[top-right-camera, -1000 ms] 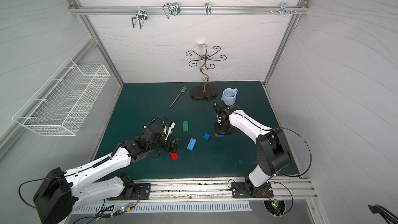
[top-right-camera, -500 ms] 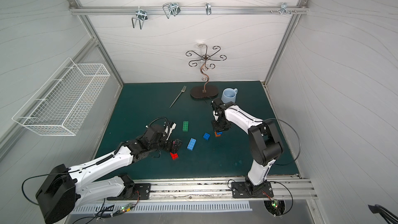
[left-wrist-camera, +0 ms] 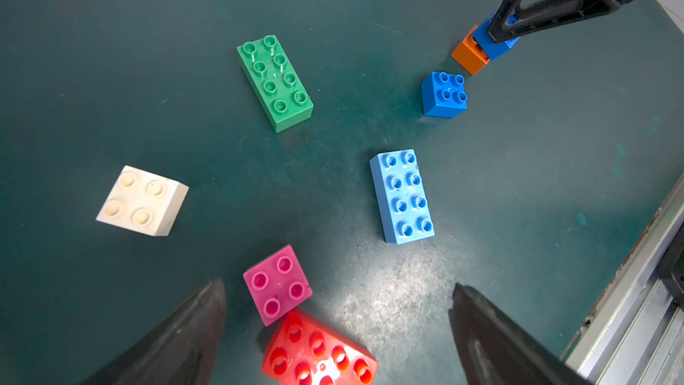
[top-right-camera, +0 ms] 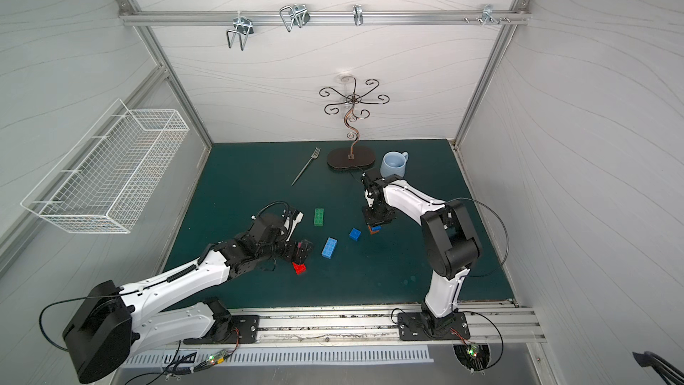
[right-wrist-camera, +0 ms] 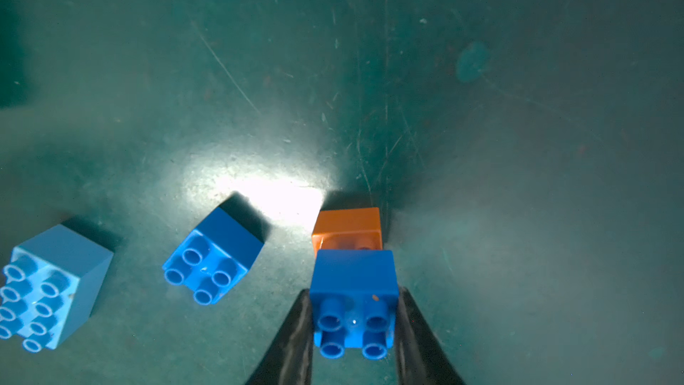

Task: Assemble a spoon with lego
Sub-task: Assemble the lego brick with the lego brick.

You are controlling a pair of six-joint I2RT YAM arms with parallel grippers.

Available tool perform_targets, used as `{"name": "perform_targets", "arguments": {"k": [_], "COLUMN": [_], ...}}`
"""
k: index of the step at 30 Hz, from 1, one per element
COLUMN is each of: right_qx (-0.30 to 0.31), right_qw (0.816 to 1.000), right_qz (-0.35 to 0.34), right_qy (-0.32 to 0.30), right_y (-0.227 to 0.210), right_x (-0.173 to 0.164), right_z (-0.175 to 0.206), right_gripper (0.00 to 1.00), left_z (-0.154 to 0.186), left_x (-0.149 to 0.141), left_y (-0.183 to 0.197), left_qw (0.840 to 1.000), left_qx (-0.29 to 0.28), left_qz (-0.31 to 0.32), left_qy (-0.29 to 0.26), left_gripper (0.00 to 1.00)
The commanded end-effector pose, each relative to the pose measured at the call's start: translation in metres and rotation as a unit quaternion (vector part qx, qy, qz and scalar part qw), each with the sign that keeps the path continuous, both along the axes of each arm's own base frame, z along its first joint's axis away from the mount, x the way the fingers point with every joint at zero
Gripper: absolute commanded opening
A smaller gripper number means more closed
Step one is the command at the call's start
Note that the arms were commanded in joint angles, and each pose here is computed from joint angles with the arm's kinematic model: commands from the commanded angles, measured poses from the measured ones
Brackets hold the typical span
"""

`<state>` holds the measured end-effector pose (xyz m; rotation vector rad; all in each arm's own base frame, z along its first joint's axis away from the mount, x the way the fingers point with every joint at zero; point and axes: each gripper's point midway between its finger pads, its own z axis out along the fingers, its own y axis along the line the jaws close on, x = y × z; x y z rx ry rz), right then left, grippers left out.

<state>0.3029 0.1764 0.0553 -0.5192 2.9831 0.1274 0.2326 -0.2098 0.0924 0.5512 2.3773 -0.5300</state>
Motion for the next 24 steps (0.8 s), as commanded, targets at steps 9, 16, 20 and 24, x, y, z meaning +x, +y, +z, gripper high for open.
{"name": "perform_targets", "arguments": {"k": [9, 16, 20, 24], "right_qx": [-0.004, -0.032, -0.034, -0.04], "right_qw": [1.0, 0.997, 0.997, 0.996], "right_qz": [0.013, 0.039, 0.05, 0.041], "right_qy": [0.027, 0.051, 0.055, 0.067], "right_y": [0.003, -0.002, -0.002, -0.002], "right_x": [-0.005, -0.007, -0.01, -0.013], "right_z": [-0.014, -0.03, -0.029, -0.034], "right_gripper": [0.28, 0.28, 0.28, 0.29], "left_z": [0.017, 0.018, 0.019, 0.018], "left_x": [0.011, 0.011, 0.011, 0.011], "left_y": [-0.01, -0.008, -0.008, -0.007], "left_qw": [0.999, 0.999, 0.999, 0.999], "left_qx": [-0.017, -0.017, -0.017, -0.016], "left_qz": [-0.003, -0.002, -0.001, 0.001], "left_qy": [-0.029, -0.032, -0.034, -0.034], "left_gripper": [1.0, 1.0, 1.0, 1.0]}}
